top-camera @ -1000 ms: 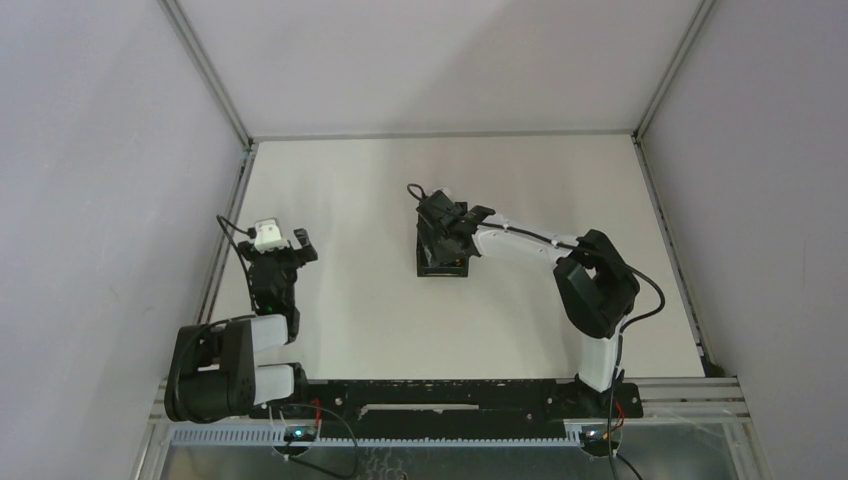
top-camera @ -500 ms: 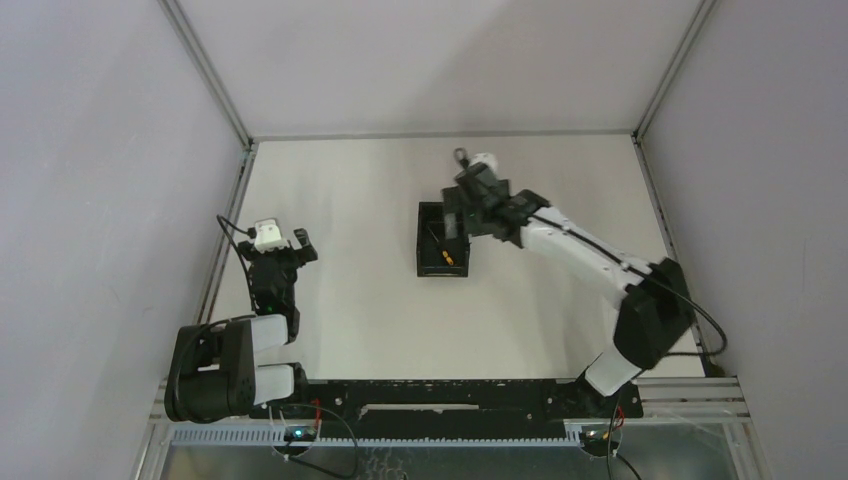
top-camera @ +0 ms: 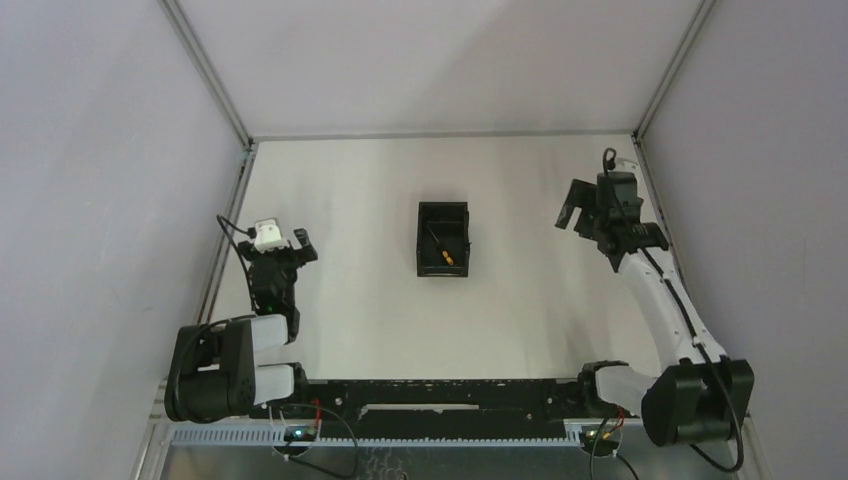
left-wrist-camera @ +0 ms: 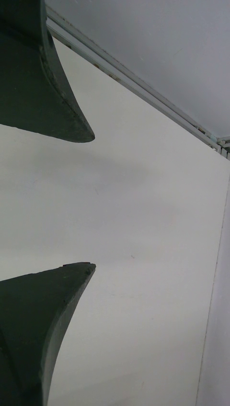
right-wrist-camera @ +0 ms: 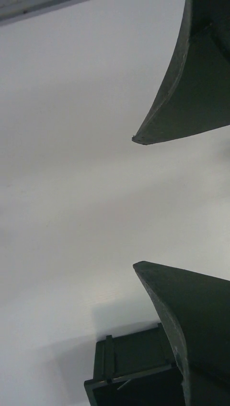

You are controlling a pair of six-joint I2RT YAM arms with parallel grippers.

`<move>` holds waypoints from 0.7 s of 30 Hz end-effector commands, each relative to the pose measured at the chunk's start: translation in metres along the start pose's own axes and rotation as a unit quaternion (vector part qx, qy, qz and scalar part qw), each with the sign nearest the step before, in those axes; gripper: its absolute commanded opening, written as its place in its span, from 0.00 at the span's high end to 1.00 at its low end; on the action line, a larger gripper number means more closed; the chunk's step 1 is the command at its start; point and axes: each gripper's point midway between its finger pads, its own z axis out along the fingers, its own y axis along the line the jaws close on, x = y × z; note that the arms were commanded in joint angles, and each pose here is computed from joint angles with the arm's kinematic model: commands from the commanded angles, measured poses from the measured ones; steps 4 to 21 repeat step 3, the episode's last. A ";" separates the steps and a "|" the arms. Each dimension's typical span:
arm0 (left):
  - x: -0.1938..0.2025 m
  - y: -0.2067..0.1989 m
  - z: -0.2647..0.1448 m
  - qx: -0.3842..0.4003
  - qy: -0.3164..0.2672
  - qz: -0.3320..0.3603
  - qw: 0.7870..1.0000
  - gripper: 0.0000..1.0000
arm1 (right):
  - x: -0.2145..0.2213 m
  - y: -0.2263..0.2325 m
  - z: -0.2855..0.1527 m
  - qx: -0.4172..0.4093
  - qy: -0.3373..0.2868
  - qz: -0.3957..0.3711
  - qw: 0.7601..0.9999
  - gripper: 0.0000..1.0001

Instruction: Put the screwdriver in the bin

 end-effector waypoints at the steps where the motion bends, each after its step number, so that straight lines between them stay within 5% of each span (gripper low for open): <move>1: -0.019 -0.002 0.006 0.001 -0.028 0.006 1.000 0.00 | -0.018 -0.004 -0.012 -0.027 -0.048 0.005 0.998 0.00; 21: -0.019 -0.002 0.006 0.001 -0.028 0.005 1.000 0.00 | -0.018 -0.008 -0.015 -0.025 -0.050 0.008 0.998 0.00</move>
